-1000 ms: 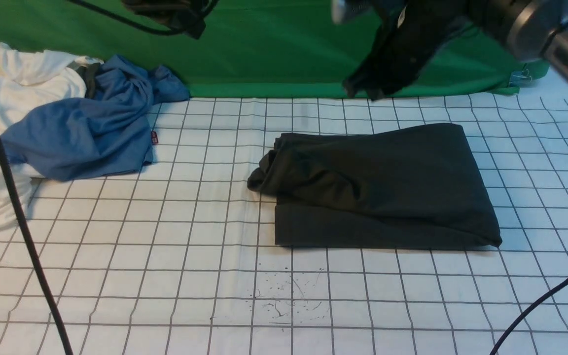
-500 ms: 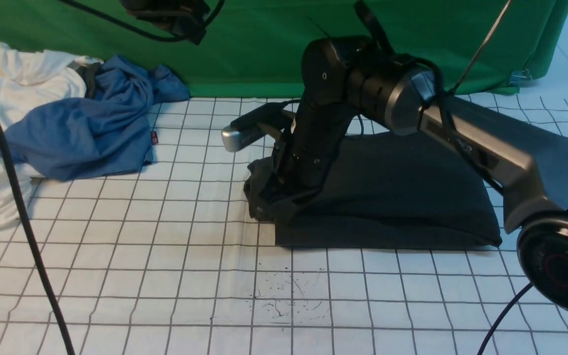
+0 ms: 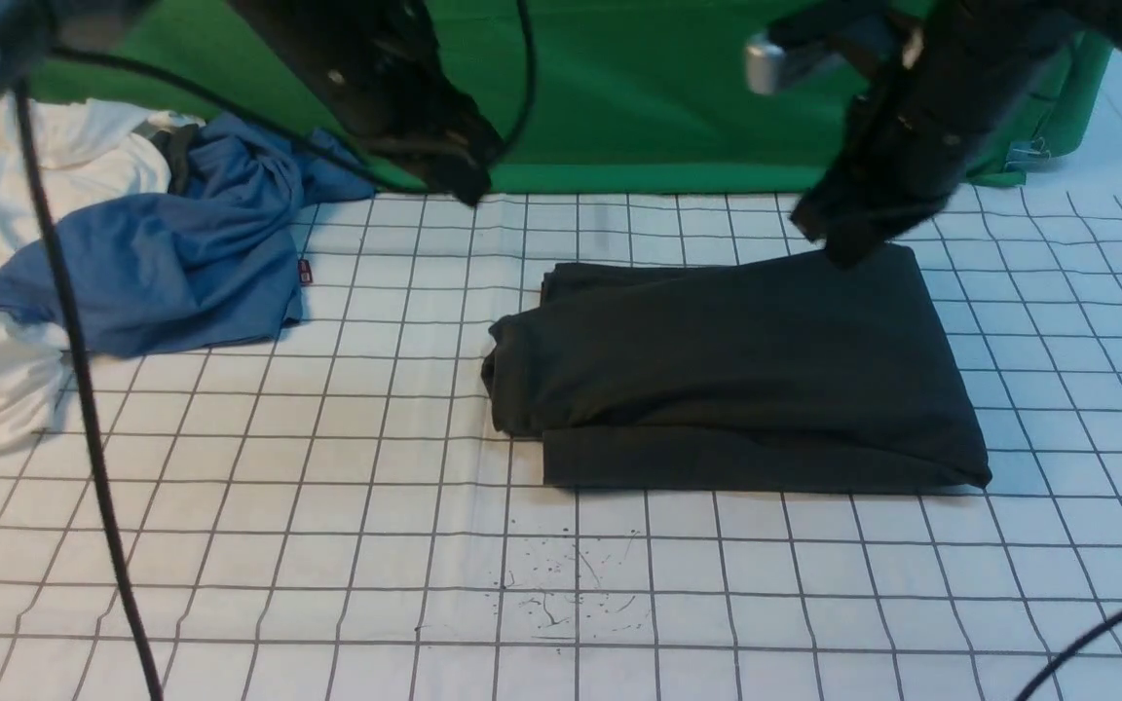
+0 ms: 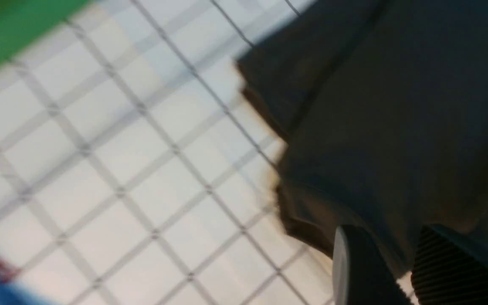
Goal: Fold a long-sleeved shirt over a white checkered tablecloth.
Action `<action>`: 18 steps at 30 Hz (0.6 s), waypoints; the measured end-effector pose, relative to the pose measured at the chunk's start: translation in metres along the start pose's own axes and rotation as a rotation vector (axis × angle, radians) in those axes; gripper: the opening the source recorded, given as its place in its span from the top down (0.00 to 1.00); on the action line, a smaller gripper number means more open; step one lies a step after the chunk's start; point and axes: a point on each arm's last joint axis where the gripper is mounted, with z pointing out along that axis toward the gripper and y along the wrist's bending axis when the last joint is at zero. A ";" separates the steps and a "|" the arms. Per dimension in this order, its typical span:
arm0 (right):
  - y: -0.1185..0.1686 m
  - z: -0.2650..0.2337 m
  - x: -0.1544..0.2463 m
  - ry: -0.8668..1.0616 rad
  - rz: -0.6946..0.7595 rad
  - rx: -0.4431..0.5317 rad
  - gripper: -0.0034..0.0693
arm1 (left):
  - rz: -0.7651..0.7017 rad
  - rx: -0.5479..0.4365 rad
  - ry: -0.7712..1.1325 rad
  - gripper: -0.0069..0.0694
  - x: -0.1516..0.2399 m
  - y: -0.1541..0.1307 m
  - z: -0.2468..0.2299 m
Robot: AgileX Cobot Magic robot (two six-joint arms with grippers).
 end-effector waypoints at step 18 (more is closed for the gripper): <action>-0.015 0.109 0.069 -0.039 0.135 0.059 0.93 | 0.034 -0.030 0.168 0.71 0.044 -0.030 0.112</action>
